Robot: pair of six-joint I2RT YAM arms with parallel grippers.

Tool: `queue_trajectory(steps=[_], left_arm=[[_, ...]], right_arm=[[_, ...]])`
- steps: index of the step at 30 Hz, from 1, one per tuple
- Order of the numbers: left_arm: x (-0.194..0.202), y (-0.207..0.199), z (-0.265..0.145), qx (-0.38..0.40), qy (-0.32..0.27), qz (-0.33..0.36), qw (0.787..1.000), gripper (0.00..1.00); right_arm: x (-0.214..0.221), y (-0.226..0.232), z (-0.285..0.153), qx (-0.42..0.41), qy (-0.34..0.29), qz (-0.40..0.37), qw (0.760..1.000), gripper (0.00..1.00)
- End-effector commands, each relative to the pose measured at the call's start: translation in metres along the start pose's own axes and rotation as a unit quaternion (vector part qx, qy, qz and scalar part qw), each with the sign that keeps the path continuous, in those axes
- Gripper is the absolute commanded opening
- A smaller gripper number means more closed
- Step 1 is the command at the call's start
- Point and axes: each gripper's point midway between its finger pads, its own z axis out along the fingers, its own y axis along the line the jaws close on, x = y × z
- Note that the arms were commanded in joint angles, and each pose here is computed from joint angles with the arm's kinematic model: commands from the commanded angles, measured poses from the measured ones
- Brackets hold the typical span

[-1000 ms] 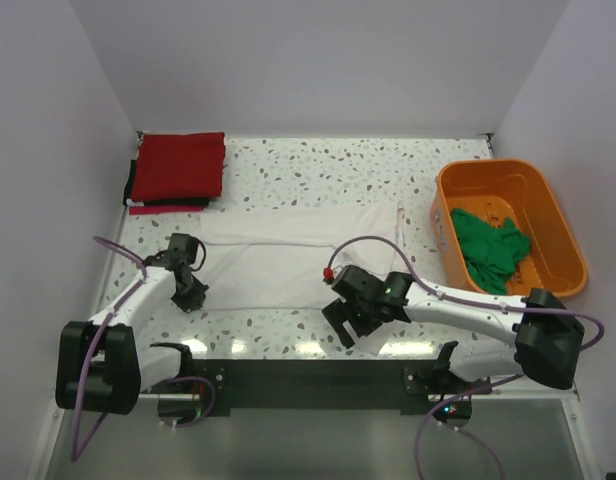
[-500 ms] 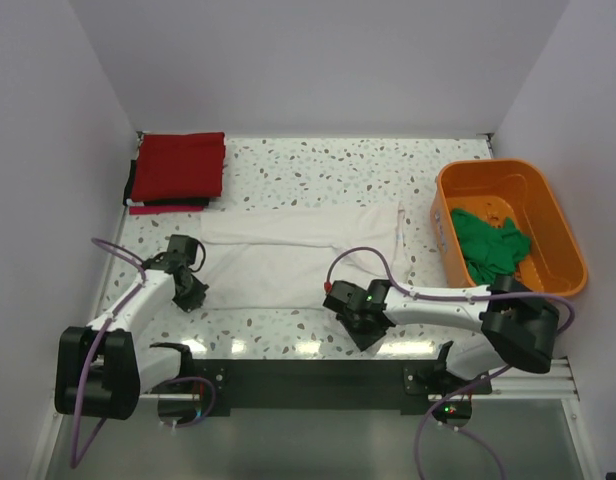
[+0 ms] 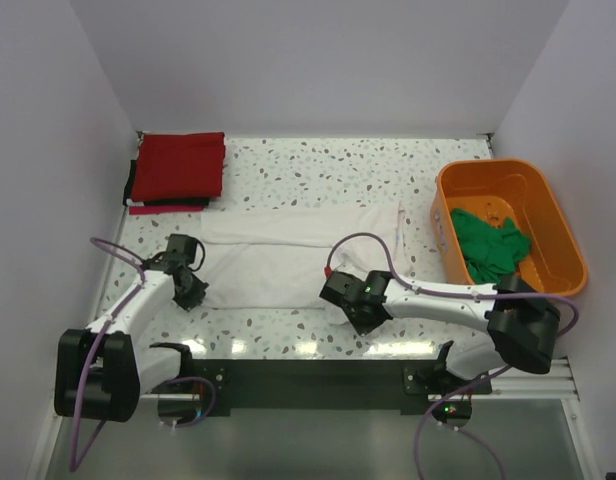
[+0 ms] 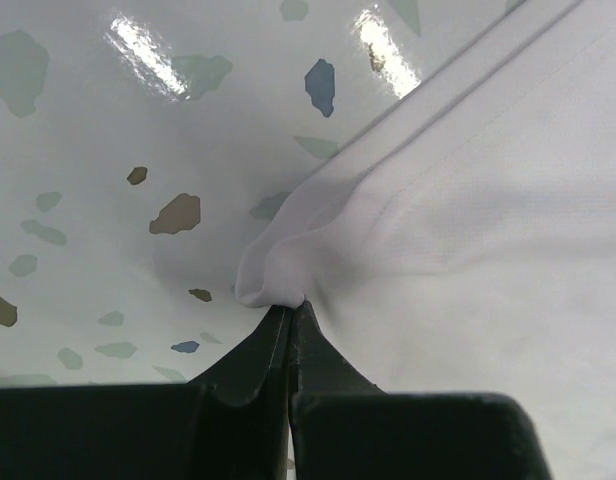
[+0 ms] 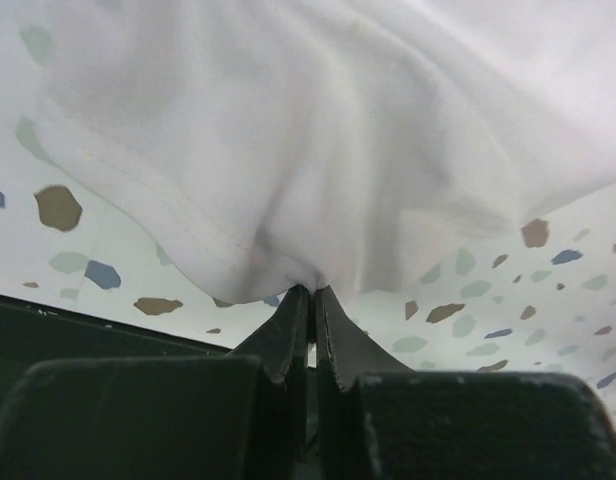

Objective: Fold and stack the t-shirts
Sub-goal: Fold the tshirt

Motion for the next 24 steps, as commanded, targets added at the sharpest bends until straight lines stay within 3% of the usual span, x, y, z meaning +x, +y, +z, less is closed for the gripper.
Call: queue_trajectory(steps=[1, 24], left_arm=[[-0.021, -0.023, -0.012, 0.042, -0.032, -0.019, 0.998, 0.0], [-0.077, -0.089, -0.031, 0.084, -0.067, -0.024, 0.994, 0.0]], right_arm=[[-0.033, -0.015, -0.019, 0.027, -0.051, 0.006, 0.998, 0.0], [-0.15, -0.099, -0.044, 0.07, -0.127, 0.075, 0.987, 0.0]])
